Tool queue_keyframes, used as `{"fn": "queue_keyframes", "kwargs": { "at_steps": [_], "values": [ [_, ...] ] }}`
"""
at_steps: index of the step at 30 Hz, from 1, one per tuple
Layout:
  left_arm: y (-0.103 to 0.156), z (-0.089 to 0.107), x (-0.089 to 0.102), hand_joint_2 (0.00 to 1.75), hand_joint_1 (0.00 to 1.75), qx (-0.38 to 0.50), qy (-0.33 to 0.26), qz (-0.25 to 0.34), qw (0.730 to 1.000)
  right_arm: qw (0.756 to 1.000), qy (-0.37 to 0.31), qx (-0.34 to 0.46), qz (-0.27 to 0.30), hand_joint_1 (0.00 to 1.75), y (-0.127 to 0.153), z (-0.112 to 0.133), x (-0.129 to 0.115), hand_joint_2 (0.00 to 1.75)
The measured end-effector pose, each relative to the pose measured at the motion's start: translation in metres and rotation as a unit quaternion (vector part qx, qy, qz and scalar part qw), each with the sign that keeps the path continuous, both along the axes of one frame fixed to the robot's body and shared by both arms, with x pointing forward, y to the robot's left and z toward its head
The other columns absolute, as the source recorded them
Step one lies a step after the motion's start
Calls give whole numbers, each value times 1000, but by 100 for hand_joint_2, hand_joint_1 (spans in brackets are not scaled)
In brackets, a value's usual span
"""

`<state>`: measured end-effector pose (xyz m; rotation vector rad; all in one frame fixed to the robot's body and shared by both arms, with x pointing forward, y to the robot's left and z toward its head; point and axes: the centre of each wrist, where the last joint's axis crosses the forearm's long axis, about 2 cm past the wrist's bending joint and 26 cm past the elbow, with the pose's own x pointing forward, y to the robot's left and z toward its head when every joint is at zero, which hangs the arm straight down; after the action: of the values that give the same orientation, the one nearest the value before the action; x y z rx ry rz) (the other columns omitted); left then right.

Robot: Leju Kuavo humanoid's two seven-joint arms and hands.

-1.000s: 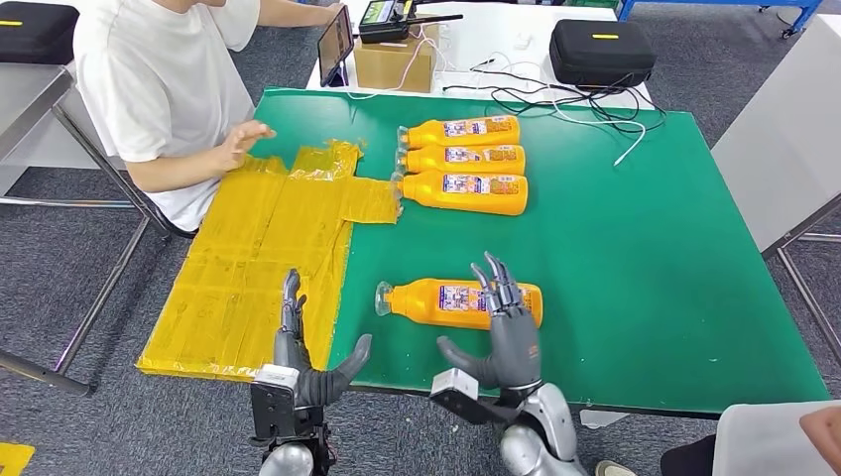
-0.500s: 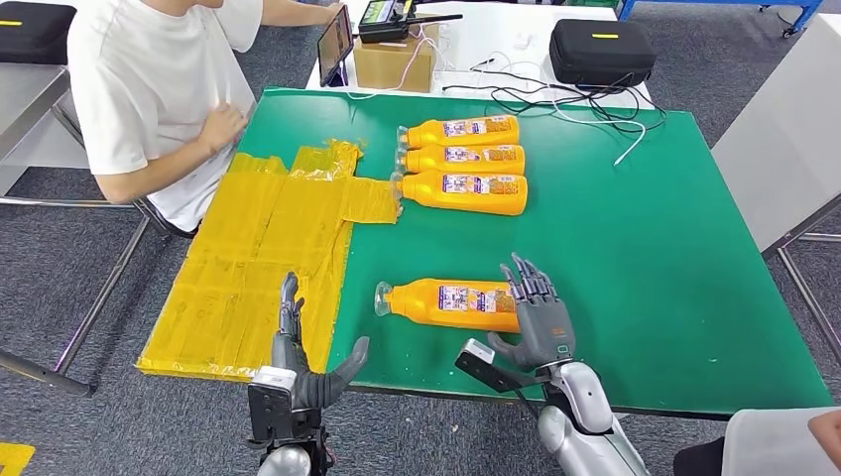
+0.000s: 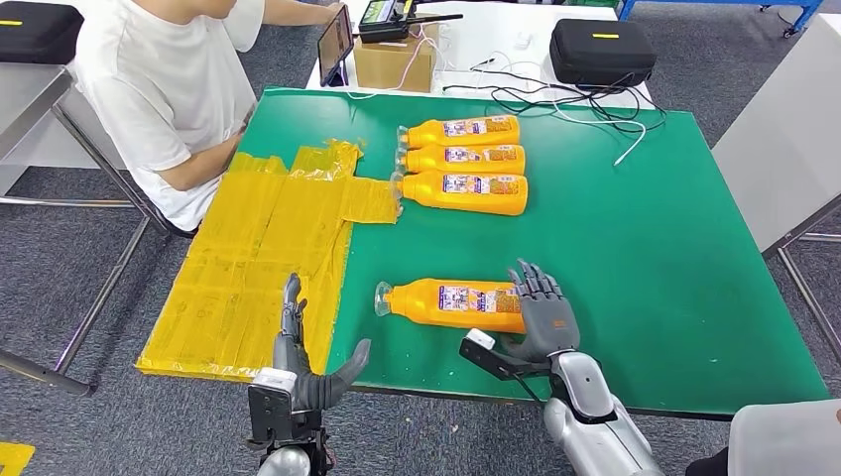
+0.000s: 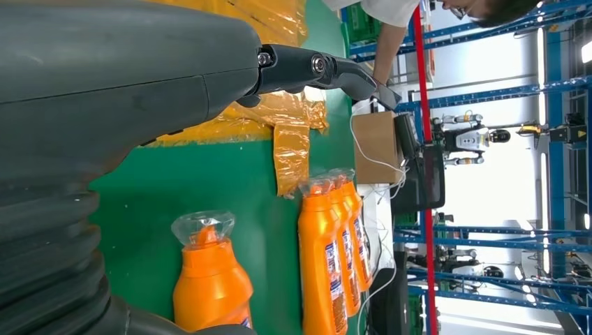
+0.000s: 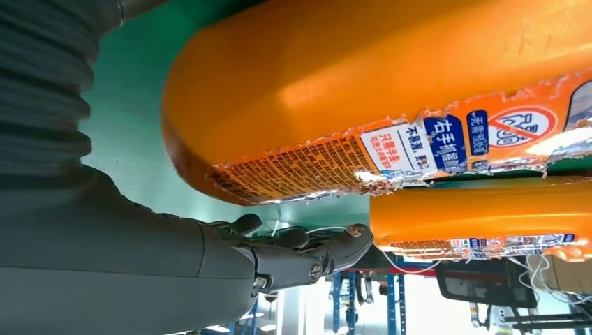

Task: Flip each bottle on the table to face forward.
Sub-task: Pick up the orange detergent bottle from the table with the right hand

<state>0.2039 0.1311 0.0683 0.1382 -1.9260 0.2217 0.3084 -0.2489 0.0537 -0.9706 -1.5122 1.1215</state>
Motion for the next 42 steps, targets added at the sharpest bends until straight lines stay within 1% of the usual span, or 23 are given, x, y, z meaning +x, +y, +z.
{"fn": "queue_keyframes", "kwargs": {
  "at_steps": [2,3,4,6,7,8,15,21,26,31,36,38,39,40,41,42],
  "values": [
    [0,0,0,175,0,0,0,0,1000,1000,1,-3,-2,0,0,0,1,175],
    [0,0,0,175,0,0,0,0,1000,1000,1,-7,-3,14,0,0,1,175],
    [0,0,-1,175,0,0,1,0,1000,1000,2,-13,-6,53,1,1,2,175],
    [0,-1,-1,175,0,0,2,0,1000,999,11,-32,-12,140,2,2,5,175],
    [0,-1,-1,175,0,0,2,0,1000,999,19,-41,-14,170,2,3,7,175],
    [0,-1,-1,175,0,1,3,1,1000,998,28,-49,-15,175,3,4,9,175],
    [0,-2,-3,175,0,2,5,6,1000,994,83,-70,-11,175,5,8,20,175],
    [1,-2,-3,175,0,8,5,11,1000,992,114,-53,-10,175,7,12,29,175],
    [1,-3,-3,175,0,11,5,12,1000,992,120,-43,-6,175,9,13,32,175],
    [2,-2,-3,175,0,12,4,15,1000,992,129,-11,4,175,9,13,33,175],
    [2,-2,-3,175,0,13,4,15,1000,992,129,-8,5,175,9,13,33,175],
    [3,-2,-3,175,0,9,6,17,1000,990,134,31,17,175,10,12,32,175],
    [4,-3,-3,175,0,0,10,20,1000,987,134,84,30,175,11,9,28,175],
    [7,-4,-2,175,0,-24,22,31,999,976,120,174,44,175,17,4,17,175],
    [9,-7,-2,175,0,-72,46,36,996,955,81,282,44,175,25,2,3,175],
    [11,-9,-2,175,0,-122,69,38,989,924,31,380,30,175,32,1,-12,175]
  ]
}}
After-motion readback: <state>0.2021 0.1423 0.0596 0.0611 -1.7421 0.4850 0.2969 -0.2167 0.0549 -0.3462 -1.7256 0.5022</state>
